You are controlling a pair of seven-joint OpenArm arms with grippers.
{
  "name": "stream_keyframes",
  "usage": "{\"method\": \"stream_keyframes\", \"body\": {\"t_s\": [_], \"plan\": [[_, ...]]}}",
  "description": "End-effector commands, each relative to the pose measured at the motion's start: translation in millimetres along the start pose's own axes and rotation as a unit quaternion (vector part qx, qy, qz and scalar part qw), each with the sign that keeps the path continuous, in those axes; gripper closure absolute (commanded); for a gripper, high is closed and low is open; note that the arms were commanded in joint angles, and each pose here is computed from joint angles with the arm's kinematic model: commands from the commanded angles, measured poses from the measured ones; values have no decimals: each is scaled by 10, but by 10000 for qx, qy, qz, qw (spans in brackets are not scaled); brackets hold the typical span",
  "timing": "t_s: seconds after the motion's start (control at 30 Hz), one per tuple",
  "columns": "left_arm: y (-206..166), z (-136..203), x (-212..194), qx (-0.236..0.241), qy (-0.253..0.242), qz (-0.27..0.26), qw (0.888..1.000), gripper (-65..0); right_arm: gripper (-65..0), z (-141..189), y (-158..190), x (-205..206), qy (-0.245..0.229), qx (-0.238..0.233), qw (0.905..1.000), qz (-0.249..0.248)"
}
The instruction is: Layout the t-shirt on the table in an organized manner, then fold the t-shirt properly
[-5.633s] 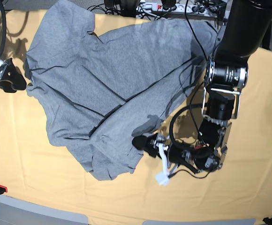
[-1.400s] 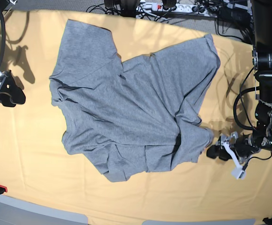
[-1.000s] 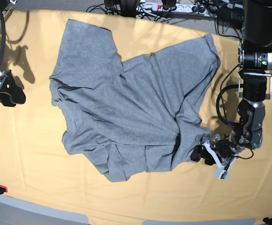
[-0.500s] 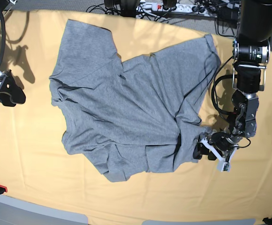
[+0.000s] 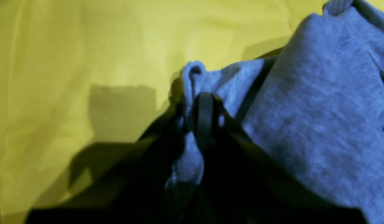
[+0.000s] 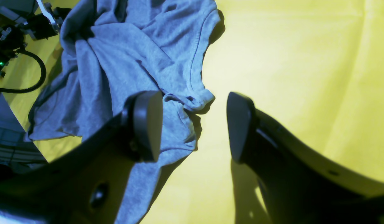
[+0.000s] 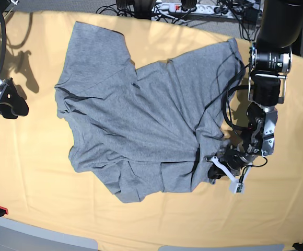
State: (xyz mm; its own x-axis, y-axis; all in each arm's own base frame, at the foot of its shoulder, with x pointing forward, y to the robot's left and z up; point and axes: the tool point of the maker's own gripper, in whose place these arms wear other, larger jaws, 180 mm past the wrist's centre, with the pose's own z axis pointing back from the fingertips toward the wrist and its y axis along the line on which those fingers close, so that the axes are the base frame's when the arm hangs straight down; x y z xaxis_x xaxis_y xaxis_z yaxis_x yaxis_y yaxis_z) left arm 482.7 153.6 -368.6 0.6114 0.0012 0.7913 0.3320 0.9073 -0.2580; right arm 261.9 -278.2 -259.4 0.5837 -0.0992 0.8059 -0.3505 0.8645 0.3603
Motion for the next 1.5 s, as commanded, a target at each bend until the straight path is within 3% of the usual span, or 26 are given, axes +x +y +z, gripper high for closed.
{"method": "stream_keyframes", "body": {"t_s": [0.0,0.13,0.37,0.53,0.7,0.83,0.9,1.07,1.23,1.47], "plan": [[0,10,3,-12,307,-99,9995,0,-343,56,22,179,-220,22,9995,215],[94,103,347,44,326,-160,9993,0,-343,56,22,179,-220,22,9995,215],[459,467,1164,487,-80,-496,9975,0,-343,55,27,193,-244,37,9995,220],[641,712,1455,642,-234,-458,9966,0,-343,54,33,197,-255,52,9994,220],[862,863,1401,918,-94,-454,9947,0,-343,-66,118,146,-79,236,9993,268],[1210,1024,1252,1638,189,-212,9861,0,-343,-316,280,46,325,536,9970,443],[1316,1100,1223,1837,280,-227,9823,0,-343,-448,248,57,499,365,9959,667],[1485,1275,1210,2027,323,-204,9785,0,-343,-716,255,366,121,107,9926,1202],[1500,1297,1161,2020,424,-150,9783,0,-343,-986,255,549,156,-259,9810,1916],[1459,1245,1085,1914,457,-87,9804,0,-392,-1395,96,594,399,-592,9821,1741]]}}
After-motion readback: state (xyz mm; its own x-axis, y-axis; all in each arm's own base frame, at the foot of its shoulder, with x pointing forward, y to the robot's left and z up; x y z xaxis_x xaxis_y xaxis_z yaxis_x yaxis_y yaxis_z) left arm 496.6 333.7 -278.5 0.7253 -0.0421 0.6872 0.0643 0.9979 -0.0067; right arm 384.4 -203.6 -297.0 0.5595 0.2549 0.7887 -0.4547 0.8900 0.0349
